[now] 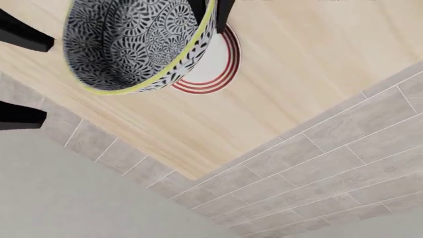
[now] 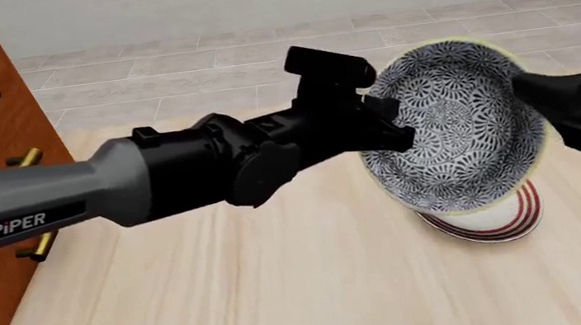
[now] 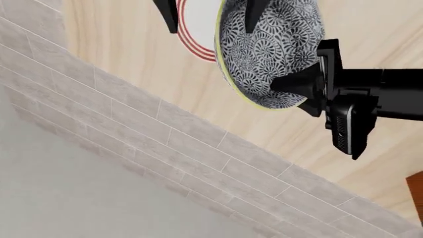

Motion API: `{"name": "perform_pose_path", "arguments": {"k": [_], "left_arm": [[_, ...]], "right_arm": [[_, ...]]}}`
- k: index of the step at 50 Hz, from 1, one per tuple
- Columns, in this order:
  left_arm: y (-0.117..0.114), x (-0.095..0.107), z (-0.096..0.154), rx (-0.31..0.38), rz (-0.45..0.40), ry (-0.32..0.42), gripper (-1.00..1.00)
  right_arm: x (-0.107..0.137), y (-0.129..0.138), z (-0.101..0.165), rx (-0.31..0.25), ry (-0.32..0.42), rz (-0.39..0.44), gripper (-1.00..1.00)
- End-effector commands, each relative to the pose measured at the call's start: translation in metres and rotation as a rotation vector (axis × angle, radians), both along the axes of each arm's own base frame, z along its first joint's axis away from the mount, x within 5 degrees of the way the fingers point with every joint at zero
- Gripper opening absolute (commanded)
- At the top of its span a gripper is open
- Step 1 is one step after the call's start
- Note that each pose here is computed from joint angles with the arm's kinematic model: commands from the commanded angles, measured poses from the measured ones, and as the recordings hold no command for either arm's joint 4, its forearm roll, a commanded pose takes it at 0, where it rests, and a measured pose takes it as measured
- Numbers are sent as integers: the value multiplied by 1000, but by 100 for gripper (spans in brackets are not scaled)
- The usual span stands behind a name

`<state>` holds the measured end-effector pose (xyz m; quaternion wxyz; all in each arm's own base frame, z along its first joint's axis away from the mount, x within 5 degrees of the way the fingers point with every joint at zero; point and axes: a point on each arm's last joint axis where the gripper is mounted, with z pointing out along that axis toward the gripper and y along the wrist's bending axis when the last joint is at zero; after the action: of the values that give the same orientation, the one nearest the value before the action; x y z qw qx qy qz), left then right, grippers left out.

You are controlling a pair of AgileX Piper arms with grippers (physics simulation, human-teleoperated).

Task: Put the bowl on top of the cabinet.

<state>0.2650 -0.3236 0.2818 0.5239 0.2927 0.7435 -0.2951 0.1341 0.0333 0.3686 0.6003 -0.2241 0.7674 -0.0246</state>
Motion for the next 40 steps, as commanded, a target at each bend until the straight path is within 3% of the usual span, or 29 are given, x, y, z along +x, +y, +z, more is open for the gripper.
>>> {"name": "perform_pose_path", "arguments": {"k": [1, 11, 27, 31, 36, 40], "left_arm": [[9, 7, 3, -6, 28, -13, -100], [26, 19, 6, 28, 65, -49, -100], [54, 34, 6, 90, 118, -79, -100], [55, 29, 6, 90, 119, -52, -100], [73, 28, 11, 135, 130, -95, -100], [79, 26, 15, 132, 144, -77, -100]], "right_arm": [[-11, 0, 7, 17, -22, 20, 100], [-33, 2, 17, 59, -51, 79, 100], [-63, -3, 29, 80, -110, 144, 100], [-64, -4, 25, 77, -119, 140, 100], [-67, -6, 28, 92, -139, 138, 100], [-69, -6, 28, 101, -153, 140, 100]]}}
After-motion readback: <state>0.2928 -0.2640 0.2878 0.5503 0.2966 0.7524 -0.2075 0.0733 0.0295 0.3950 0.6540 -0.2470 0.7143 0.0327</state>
